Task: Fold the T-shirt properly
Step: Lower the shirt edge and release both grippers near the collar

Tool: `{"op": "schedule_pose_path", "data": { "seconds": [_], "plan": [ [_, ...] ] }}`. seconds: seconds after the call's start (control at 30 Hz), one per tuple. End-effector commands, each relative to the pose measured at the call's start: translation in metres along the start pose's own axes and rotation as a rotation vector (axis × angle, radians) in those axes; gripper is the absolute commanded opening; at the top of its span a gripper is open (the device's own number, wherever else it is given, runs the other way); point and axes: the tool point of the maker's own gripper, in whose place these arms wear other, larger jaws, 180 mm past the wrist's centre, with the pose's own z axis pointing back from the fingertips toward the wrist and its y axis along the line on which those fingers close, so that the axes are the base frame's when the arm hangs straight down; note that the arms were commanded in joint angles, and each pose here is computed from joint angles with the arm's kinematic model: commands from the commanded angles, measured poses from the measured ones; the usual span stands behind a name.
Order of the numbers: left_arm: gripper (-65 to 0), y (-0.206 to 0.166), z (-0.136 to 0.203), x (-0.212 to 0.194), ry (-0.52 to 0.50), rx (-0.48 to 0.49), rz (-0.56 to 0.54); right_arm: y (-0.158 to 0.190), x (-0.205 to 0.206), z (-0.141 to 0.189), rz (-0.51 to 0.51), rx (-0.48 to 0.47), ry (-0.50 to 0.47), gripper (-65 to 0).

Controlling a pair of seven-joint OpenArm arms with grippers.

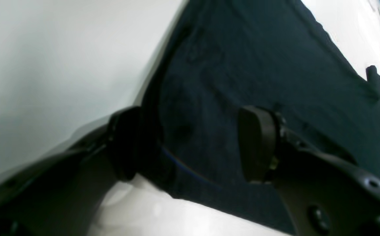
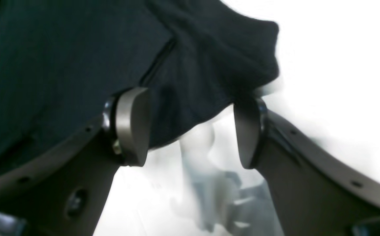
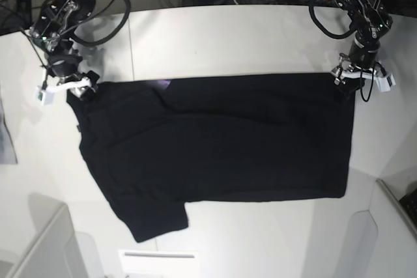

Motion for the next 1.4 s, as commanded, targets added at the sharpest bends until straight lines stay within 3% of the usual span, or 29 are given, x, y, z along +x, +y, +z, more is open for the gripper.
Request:
{"op": "schedule_pose_path", "data": {
  "seconds": [0.0, 0.6, 0.7, 0.77, 0.87, 0.93, 1.0, 1.37],
  "plan": [
    [-21.6, 0.007, 0.002, -0.004, 0.03, 0.027, -0.008, -0.002, 0.013, 0.0, -0.01, 0.001, -0.041, -27.3],
    [-21.9, 0.015, 0.004, 0.003, 0.03, 0.041, -0.029, -0.018, 0.005, -0.026, -0.053, 0.0, 0.038, -27.5],
    [-22.7, 0.02, 0.003, -0.001, 0.053, 0.077, -0.076, -0.021, -0.003, -0.031, -0.067, 0.002, 0.05, -33.2],
    [-30.4, 0.021, 0.001, 0.0, 0.059, 0.091, -0.108, -0.022, -0.001, -0.032, -0.068, 0.0, 0.029, -43.1],
    [-53.6, 0.023, 0.0, -0.001, 0.068, 0.108, -0.129, -0.023, -0.001, -0.031, -0.066, -0.001, 0.024, -57.2],
    [-65.0, 0.023, 0.0, -0.001, 0.068, 0.108, -0.129, -0.023, 0.0, -0.031, -0.064, -0.002, 0.022, -62.0],
    [-65.0, 0.024, 0.002, -0.001, 0.068, 0.108, -0.131, -0.023, 0.001, -0.031, -0.062, -0.003, 0.019, -65.0],
    [-65.0, 0.03, 0.025, 0.005, 0.059, 0.135, -0.205, -0.028, 0.014, -0.012, -0.014, -0.028, -0.034, -65.0]
  ]
}}
